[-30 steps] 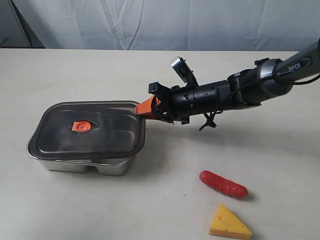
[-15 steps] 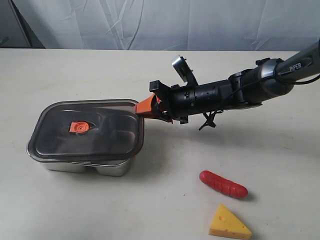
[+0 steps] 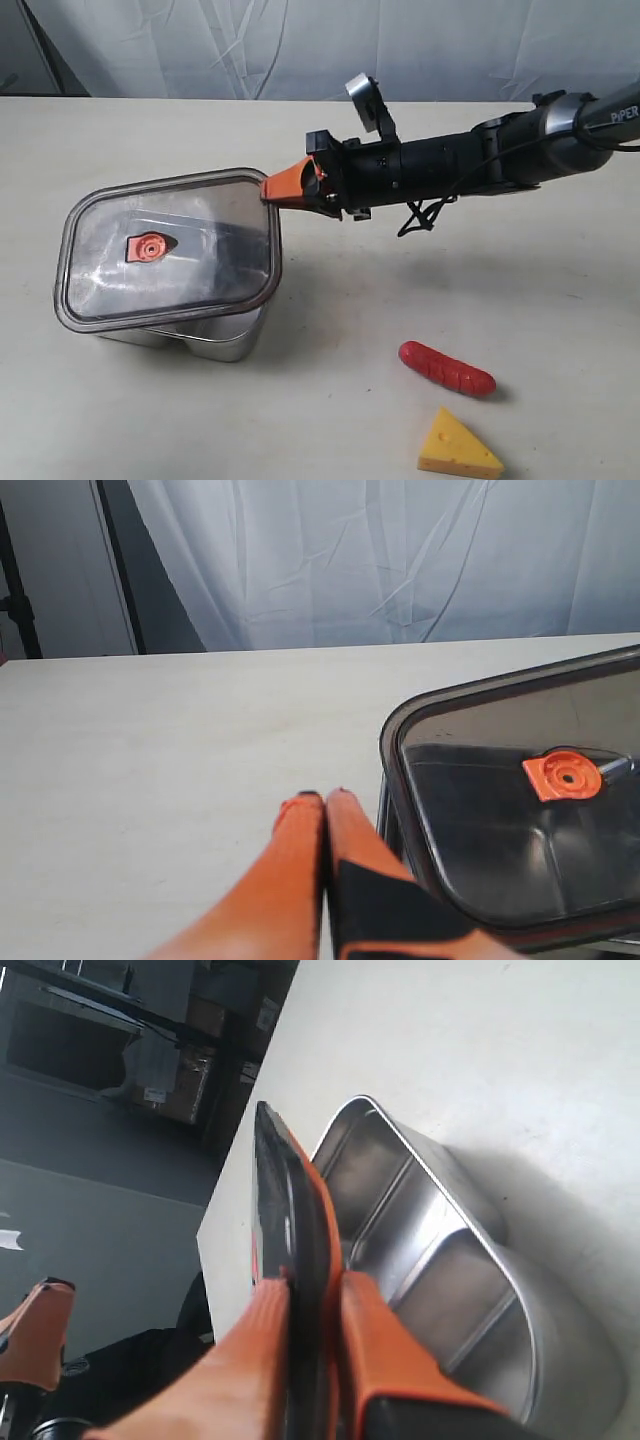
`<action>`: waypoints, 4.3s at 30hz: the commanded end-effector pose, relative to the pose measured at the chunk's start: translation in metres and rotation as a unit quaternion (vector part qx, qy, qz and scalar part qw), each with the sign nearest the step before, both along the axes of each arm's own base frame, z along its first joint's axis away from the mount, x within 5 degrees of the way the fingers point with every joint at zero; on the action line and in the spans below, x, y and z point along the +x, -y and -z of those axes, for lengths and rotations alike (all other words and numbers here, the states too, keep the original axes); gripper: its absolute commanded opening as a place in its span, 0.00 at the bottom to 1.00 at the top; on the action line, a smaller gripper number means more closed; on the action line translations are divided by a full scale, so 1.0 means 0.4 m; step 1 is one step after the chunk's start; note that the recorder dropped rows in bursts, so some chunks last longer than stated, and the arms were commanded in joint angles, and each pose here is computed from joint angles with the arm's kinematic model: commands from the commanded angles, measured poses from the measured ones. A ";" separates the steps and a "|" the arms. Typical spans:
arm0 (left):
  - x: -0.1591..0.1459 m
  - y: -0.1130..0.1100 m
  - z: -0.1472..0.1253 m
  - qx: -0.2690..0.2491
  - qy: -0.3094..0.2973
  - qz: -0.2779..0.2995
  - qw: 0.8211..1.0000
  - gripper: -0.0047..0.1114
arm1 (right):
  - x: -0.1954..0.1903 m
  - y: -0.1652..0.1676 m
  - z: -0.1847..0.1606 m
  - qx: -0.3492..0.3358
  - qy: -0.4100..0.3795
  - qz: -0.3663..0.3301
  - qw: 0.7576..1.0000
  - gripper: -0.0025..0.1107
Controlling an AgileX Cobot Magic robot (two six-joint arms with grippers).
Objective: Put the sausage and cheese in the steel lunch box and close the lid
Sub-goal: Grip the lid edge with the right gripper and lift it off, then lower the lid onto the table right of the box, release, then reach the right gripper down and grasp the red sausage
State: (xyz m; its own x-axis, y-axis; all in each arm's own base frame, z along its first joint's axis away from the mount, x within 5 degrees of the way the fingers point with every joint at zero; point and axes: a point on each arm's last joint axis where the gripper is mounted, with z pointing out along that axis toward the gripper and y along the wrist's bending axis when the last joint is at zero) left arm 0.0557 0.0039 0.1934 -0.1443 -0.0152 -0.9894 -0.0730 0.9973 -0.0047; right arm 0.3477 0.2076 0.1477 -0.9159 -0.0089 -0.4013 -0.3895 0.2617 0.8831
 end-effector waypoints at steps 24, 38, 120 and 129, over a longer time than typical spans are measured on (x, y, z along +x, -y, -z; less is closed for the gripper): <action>-0.001 0.000 0.003 0.000 0.001 -0.001 1.000 0.04 | 0.077 0.230 -0.387 -0.149 0.280 0.197 0.928 0.01; -0.001 0.000 0.003 0.000 0.001 -0.001 1.000 0.04 | -0.017 0.163 -0.363 -0.508 0.472 -0.065 0.718 0.01; -0.001 0.000 0.003 0.000 0.001 -0.001 1.000 0.04 | -0.264 0.111 -0.046 -0.548 0.156 -0.225 0.790 0.42; -0.001 0.000 0.003 0.000 0.001 -0.001 1.000 0.04 | -0.269 0.114 -0.025 -0.546 0.158 -0.216 0.794 0.42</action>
State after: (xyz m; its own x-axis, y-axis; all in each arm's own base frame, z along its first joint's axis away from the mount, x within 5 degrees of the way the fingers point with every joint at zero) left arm 0.0557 0.0039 0.1934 -0.1443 -0.0152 -0.9894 -0.0730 0.9973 -0.0047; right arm 0.2410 0.1641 0.1605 -0.5905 -0.7942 -0.1434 -0.8064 0.5877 0.0657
